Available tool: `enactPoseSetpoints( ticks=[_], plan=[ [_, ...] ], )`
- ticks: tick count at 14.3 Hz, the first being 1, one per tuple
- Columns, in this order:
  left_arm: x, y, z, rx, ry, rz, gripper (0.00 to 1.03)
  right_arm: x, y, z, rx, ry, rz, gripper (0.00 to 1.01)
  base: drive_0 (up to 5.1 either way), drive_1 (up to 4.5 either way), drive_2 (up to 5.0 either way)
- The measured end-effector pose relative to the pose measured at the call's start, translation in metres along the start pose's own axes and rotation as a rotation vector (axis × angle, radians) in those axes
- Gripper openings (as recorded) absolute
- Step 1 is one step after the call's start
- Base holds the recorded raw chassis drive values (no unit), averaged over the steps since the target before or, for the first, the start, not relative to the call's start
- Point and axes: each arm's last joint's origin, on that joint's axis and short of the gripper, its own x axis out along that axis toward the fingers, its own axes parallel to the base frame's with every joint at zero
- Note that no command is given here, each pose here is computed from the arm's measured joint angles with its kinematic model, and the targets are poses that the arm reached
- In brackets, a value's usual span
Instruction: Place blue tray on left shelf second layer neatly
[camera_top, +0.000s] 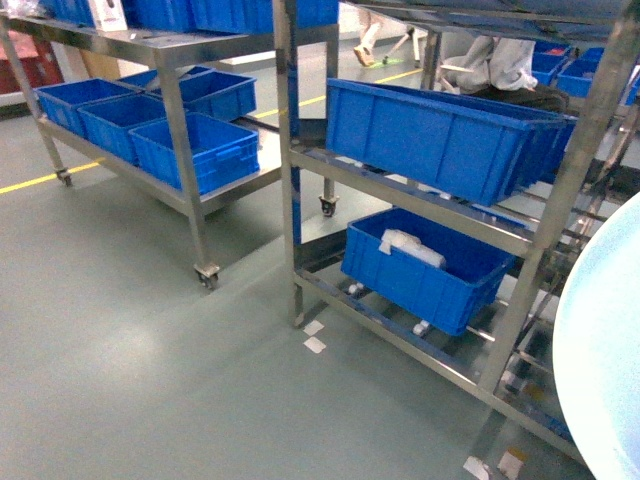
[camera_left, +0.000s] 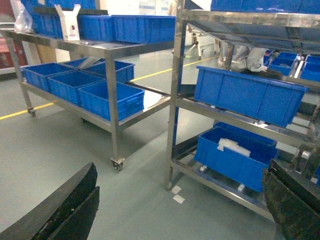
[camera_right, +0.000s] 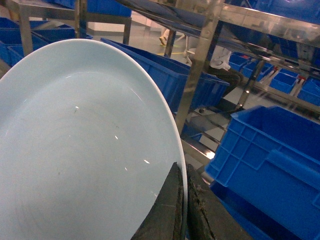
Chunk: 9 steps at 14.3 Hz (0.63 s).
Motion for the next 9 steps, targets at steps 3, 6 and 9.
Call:
enactPoseSetpoints(
  ticks=[3,6,9],
  plan=[
    [0.0000,0.0000,0.0000,0.000,0.000,0.000,0.98,0.0000,0.0000,0.0000,0.000,0.000,0.000,0.02,-0.1,4.22,-4.4],
    [0.0000,0.0000,0.0000,0.000,0.000,0.000,0.98,0.0000,0.0000,-0.0001,0.000,0.001,-0.001,0.02,-0.1,4.22,-4.4],
    [0.0000,0.0000,0.0000,0.000,0.000,0.000,0.98,0.0000,0.0000,0.0000,0.000,0.000,0.000,0.02,-0.1,4.22,-4.4]
  ],
)
